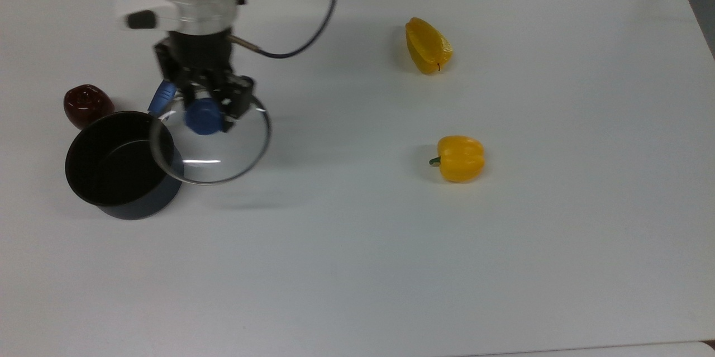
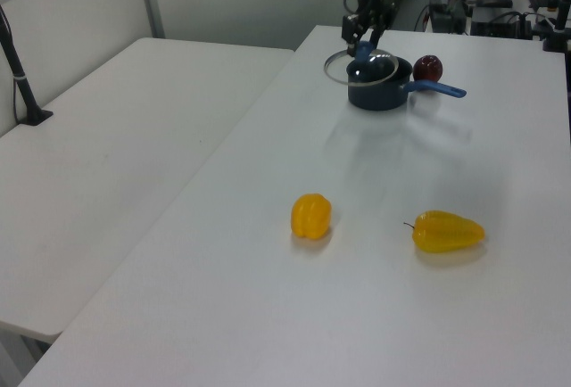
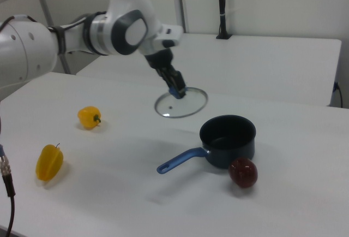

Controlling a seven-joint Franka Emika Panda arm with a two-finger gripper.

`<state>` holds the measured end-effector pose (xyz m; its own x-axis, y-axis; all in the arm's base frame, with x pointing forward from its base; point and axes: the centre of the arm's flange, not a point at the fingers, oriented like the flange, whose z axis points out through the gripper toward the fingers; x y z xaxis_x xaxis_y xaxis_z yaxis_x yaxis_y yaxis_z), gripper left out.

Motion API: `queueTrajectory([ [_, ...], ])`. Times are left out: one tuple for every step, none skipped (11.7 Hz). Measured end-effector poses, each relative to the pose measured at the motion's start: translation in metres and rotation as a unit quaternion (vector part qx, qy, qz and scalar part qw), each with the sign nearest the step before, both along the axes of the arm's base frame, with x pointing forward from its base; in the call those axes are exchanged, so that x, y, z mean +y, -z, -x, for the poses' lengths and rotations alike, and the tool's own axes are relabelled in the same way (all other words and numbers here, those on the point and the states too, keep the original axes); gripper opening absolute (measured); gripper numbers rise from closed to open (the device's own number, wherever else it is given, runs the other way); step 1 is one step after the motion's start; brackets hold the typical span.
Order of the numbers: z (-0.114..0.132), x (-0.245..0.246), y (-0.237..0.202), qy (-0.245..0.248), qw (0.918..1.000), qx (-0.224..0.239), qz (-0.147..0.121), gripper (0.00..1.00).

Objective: Close lid
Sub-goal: 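Carry the glass lid over to the black saucepan, then lower the lid onto the saucepan rim and open the gripper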

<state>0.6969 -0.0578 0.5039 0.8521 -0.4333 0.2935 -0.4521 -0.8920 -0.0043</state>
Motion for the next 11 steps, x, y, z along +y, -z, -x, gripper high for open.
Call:
queueTrajectory([
  [0.002, -0.020, 0.001, 0.004, 1.0000, 0.002, 0.003, 0.66],
  [0.005, -0.051, 0.005, 0.012, 0.9999, 0.007, 0.006, 0.66],
  [0.007, -0.069, 0.008, 0.018, 0.9998, 0.009, 0.005, 0.66],
  [0.008, -0.085, 0.011, 0.024, 0.9997, 0.005, 0.001, 0.66],
  [0.007, -0.107, 0.016, 0.035, 0.9993, -0.011, -0.008, 0.66],
  [0.005, -0.122, 0.024, 0.046, 0.9986, -0.022, -0.013, 0.66],
  [0.003, -0.134, 0.034, 0.053, 0.9980, -0.031, -0.014, 0.66],
  [-0.001, -0.140, 0.044, 0.056, 0.9975, -0.042, -0.012, 0.66],
  [-0.004, -0.144, 0.050, 0.057, 0.9971, -0.048, -0.012, 0.66],
  [-0.005, -0.149, 0.057, 0.060, 0.9969, -0.049, -0.012, 0.66],
  [-0.005, -0.152, 0.061, 0.062, 0.9969, -0.047, -0.012, 0.66],
])
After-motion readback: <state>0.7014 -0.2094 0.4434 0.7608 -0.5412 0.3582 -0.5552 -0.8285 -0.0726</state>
